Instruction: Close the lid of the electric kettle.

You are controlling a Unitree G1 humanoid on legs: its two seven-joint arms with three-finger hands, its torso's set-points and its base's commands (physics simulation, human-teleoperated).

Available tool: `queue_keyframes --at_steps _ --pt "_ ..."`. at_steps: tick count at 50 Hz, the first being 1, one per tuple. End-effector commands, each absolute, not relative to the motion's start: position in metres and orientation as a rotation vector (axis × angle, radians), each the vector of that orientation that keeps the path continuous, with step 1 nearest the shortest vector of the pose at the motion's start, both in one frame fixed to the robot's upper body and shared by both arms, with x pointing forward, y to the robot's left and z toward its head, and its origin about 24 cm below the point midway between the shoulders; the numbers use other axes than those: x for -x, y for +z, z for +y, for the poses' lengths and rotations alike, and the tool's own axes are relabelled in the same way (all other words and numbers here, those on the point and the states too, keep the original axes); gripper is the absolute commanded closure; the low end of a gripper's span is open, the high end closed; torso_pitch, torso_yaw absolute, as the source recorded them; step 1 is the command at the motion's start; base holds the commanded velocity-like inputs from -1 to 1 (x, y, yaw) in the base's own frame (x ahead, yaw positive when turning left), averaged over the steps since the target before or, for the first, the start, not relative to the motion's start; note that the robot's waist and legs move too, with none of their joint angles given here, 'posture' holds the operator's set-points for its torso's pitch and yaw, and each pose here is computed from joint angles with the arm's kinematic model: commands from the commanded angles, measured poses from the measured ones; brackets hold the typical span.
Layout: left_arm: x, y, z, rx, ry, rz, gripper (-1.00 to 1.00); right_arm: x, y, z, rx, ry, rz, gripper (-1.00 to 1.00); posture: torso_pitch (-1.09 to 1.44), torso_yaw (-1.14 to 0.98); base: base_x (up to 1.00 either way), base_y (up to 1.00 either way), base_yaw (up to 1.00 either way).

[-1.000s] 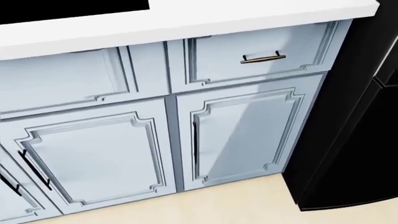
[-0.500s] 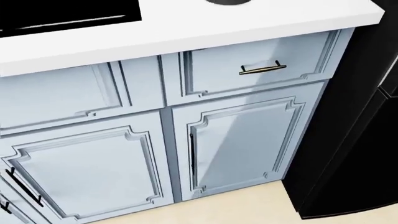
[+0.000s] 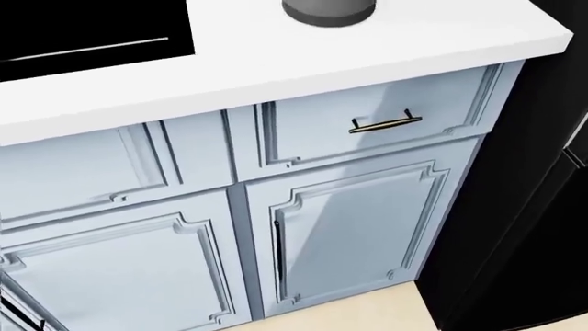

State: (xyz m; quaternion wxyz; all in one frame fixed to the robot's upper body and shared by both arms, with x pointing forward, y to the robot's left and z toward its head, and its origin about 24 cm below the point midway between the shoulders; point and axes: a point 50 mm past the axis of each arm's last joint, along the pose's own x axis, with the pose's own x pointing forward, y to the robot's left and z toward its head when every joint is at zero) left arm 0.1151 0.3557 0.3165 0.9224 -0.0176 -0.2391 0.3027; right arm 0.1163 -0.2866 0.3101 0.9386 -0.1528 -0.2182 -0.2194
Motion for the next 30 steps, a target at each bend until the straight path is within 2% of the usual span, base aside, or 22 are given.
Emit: queue_keyframes --at_steps 1,30 --pt "-0.1094 0.3313 0.3468 -0.015 0.598 -0.572 -1.00 -0.1100 0.3202 -0.2881 0.328 -0.487 -0.512 -1.00 0.00 0.00 0.10 0.00 0.00" --pt "-0.1087 0.3313 0.3470 -0.015 0.600 -0.571 -1.00 -0.1102 0.3202 -0.2884 0.327 -0.487 -0.513 -1.00 0.00 0.00 0.10 0.00 0.00"
